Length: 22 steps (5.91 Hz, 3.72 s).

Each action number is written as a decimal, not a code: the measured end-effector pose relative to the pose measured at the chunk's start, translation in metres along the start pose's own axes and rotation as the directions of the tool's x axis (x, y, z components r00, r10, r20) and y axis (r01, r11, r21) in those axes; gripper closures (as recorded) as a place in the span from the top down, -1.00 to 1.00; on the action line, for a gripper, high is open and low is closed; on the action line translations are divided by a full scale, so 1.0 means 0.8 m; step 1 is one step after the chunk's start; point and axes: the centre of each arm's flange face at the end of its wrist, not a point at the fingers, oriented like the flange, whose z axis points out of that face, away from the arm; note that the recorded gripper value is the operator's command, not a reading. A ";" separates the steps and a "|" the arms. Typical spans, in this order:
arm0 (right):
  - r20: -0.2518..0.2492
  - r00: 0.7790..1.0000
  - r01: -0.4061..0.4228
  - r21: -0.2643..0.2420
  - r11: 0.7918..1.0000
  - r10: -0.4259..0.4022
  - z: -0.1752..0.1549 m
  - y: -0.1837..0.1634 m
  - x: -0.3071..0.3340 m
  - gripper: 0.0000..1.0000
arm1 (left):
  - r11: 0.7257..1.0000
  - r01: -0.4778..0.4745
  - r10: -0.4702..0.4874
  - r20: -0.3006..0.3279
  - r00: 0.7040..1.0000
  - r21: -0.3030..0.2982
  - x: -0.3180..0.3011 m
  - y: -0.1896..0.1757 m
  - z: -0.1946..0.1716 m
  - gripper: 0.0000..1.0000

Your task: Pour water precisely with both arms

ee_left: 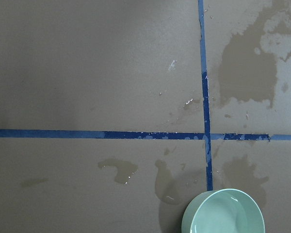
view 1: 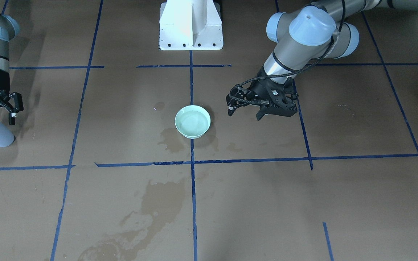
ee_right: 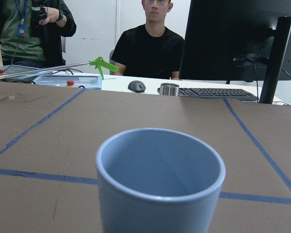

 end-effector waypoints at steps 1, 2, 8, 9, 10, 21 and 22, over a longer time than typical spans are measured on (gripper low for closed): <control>-0.006 1.000 -0.010 0.003 1.000 0.011 0.007 -0.006 0.002 0.98 | 1.000 0.000 0.000 0.000 1.000 0.000 0.000 0.000 0.000 0.99; -0.010 1.000 -0.020 0.008 1.000 0.020 0.014 -0.009 -0.001 0.98 | 1.000 0.000 0.000 0.000 1.000 0.000 0.000 0.000 0.000 0.99; -0.006 0.999 -0.032 0.001 0.999 0.032 0.041 -0.011 -0.014 0.98 | 1.000 0.002 -0.002 0.003 1.000 -0.001 -0.004 0.001 0.000 0.99; -0.011 1.000 -0.029 0.001 1.000 0.029 0.043 -0.011 -0.011 0.98 | 1.000 0.001 -0.001 0.001 1.000 0.000 -0.004 0.002 -0.002 0.99; -0.017 0.999 -0.027 0.002 1.000 0.027 0.045 -0.012 -0.008 0.98 | 1.000 0.001 -0.001 -0.002 1.000 0.001 -0.004 0.003 -0.004 0.99; 0.157 0.985 0.063 0.086 0.994 -0.076 0.133 -0.168 -0.300 -0.73 | 1.000 0.000 0.000 0.000 1.000 0.001 -0.007 0.005 -0.005 0.99; 0.168 0.982 0.079 0.075 0.994 -0.090 0.135 -0.182 -0.374 -0.73 | 1.000 0.000 0.000 0.000 1.000 0.001 -0.008 0.005 -0.005 0.99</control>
